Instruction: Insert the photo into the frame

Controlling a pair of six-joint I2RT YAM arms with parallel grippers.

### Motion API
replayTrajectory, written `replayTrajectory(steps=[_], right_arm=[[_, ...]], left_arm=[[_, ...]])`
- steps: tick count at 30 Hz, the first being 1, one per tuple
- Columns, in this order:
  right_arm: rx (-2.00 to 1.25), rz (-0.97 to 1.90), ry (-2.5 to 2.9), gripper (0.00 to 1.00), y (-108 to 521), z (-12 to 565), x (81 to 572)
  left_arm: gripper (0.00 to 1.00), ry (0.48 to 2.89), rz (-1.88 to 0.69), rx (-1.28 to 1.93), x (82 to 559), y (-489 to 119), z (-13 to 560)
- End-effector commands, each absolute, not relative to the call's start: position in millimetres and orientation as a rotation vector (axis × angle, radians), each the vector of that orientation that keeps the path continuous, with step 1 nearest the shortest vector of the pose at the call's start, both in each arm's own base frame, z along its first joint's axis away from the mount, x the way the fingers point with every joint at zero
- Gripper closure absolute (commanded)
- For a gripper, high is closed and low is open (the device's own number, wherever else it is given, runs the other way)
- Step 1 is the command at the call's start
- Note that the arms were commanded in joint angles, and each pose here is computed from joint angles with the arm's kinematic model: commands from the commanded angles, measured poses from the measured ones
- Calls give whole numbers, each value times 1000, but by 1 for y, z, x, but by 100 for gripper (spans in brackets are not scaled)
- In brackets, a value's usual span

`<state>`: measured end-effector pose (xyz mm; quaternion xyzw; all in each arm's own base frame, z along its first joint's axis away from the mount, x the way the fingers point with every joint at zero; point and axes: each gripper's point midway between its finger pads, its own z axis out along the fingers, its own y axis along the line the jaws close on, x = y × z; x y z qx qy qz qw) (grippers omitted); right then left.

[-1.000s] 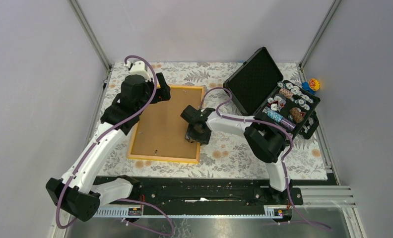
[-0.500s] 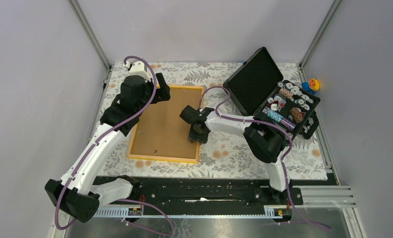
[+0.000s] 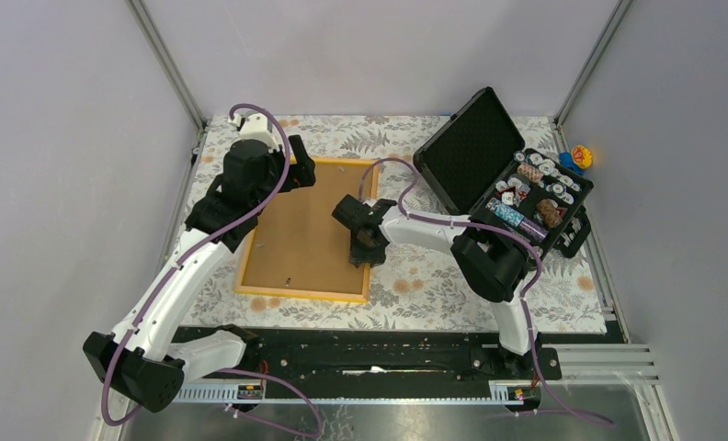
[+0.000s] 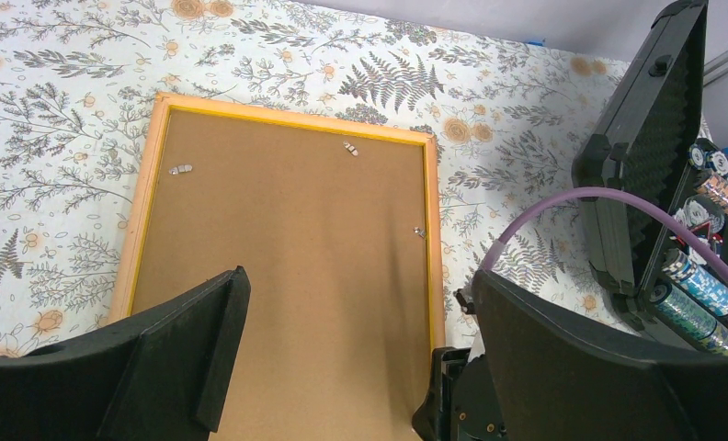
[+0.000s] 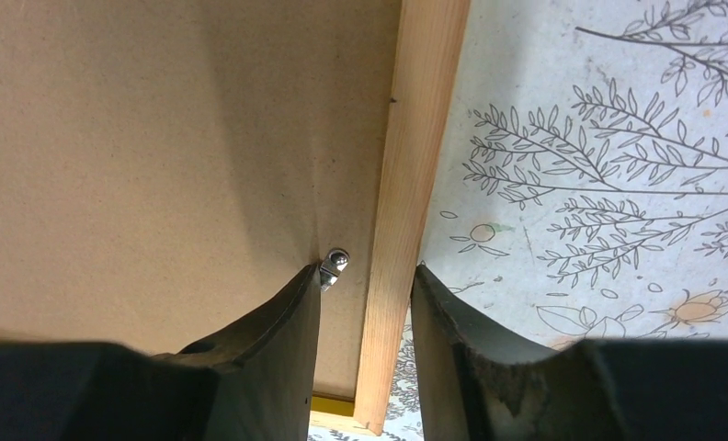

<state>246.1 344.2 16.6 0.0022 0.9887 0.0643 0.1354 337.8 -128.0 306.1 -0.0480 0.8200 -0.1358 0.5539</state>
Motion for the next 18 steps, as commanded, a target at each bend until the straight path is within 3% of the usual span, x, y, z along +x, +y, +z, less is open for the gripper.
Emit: replayTrajectory(steps=[1, 13, 18], right_arm=[[-240, 97, 2872, 100, 334, 1, 241], [-1007, -74, 2681, 100, 305, 4, 272], [-1062, 25, 2591, 100, 319, 24, 282]], left_arm=[[1, 1868, -326, -115, 339, -126, 323], [1, 1860, -333, -114, 337, -126, 326], [1, 1856, -326, -117, 337, -125, 326]])
